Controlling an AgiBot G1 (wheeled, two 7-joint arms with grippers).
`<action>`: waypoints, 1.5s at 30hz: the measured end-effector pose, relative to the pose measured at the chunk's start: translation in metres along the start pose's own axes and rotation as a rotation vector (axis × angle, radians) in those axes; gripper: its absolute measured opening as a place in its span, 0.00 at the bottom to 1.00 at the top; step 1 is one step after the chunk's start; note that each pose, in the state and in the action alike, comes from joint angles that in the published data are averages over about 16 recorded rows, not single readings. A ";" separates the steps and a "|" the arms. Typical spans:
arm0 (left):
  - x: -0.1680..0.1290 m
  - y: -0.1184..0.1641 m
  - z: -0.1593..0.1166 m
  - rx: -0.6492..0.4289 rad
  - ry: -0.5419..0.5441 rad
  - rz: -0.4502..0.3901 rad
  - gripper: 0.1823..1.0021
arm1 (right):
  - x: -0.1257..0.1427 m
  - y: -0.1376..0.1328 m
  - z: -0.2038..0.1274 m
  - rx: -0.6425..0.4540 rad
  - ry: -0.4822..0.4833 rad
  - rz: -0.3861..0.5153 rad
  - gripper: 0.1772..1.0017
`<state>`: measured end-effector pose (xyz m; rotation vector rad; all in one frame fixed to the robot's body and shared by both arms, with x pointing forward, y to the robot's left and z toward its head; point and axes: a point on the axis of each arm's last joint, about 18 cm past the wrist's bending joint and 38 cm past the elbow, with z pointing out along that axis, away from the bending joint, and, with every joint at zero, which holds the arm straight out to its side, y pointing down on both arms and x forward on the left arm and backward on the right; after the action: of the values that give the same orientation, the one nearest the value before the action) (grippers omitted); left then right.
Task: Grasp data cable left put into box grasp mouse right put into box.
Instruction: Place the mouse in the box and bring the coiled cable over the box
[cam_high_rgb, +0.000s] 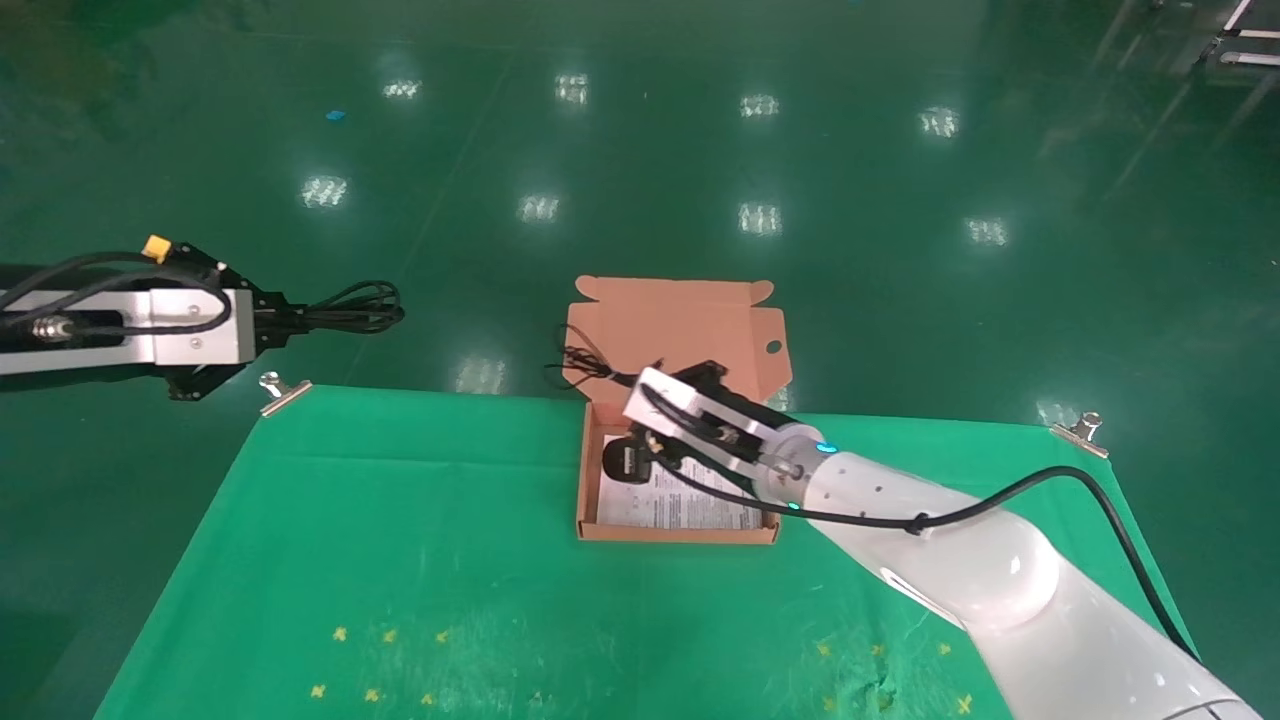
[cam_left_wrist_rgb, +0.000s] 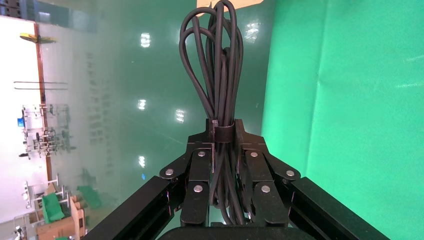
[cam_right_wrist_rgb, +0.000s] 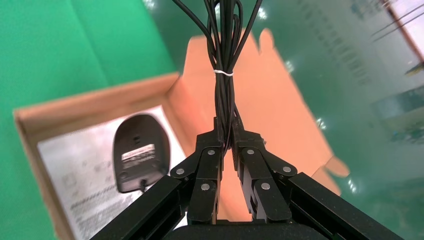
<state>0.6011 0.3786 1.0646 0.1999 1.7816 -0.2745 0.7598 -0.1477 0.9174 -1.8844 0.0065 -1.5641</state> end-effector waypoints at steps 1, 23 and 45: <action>0.000 0.000 0.000 0.000 0.000 0.000 0.09 | -0.001 0.004 0.000 -0.008 0.001 0.015 0.03; 0.015 -0.057 0.066 0.103 -0.001 0.085 0.08 | 0.013 0.036 -0.022 -0.050 0.026 0.066 0.17; 0.074 -0.180 0.214 0.232 -0.002 0.255 0.08 | 0.090 0.100 -0.158 -0.139 0.184 -0.026 0.69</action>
<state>0.7332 0.1432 0.9610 0.5875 1.6985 -0.2965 0.6878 -0.3385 0.9538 -1.8444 0.1764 -1.7904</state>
